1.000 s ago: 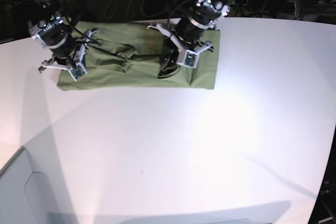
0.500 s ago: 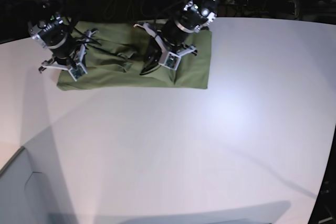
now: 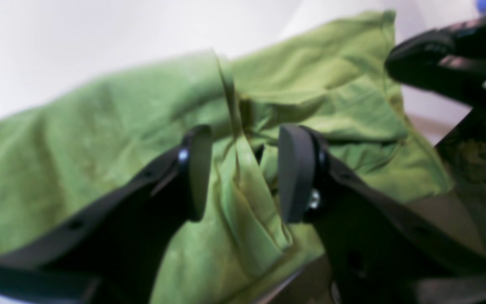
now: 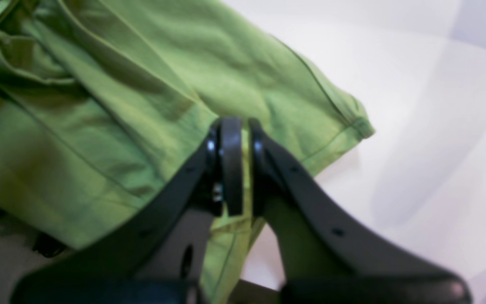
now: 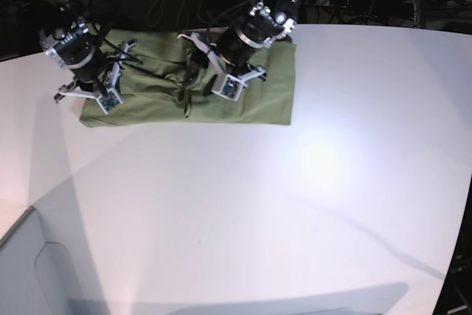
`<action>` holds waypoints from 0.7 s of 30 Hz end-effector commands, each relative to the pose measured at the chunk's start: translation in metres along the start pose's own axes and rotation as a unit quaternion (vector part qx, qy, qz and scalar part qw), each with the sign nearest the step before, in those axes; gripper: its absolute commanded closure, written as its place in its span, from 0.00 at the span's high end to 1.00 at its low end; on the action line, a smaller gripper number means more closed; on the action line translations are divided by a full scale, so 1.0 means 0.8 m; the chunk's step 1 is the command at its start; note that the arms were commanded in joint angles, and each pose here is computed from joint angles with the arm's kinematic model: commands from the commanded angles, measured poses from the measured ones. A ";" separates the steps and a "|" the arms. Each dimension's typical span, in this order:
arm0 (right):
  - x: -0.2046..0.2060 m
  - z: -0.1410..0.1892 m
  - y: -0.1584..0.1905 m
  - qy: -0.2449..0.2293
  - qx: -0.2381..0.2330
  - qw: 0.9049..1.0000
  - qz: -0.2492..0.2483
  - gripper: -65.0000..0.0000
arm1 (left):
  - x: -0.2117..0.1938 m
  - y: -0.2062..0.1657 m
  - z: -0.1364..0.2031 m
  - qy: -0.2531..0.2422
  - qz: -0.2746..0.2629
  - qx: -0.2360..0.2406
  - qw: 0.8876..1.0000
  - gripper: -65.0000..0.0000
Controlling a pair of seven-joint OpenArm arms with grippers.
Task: Fold the T-shirt properly
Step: 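Fold the held strip end with the left gripper toward the right gripper, then press the folded end flat with the left gripper and withdraw it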
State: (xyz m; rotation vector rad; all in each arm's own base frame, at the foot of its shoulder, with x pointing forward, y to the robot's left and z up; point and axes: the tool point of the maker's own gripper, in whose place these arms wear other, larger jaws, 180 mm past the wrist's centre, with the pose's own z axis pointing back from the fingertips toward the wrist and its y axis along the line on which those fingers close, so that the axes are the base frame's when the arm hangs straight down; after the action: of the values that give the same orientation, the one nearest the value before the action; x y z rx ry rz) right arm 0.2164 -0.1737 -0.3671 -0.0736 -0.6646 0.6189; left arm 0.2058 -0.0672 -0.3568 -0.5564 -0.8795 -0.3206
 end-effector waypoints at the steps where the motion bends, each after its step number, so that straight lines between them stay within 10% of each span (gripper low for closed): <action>1: 0.011 0.004 -0.003 -0.017 0.001 1.000 0.012 0.00 | 0.021 -0.008 0.004 -0.030 0.003 -0.009 1.000 0.41; 16: 0.005 0.009 -0.012 -0.013 -0.013 1.000 0.002 0.01 | 0.018 0.118 0.052 -0.034 0.004 0.119 0.992 0.42; 21: 0.003 0.009 -0.011 -0.011 -0.013 1.000 -0.002 0.25 | 0.035 0.124 0.046 -0.049 0.000 0.122 0.991 0.42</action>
State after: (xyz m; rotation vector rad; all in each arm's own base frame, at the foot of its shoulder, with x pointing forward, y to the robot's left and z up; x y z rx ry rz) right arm 0.2149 -0.1841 -0.3660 -0.0962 -0.6602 0.5888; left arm 0.2386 0.0373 -0.3626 -0.3281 -0.9391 -0.1835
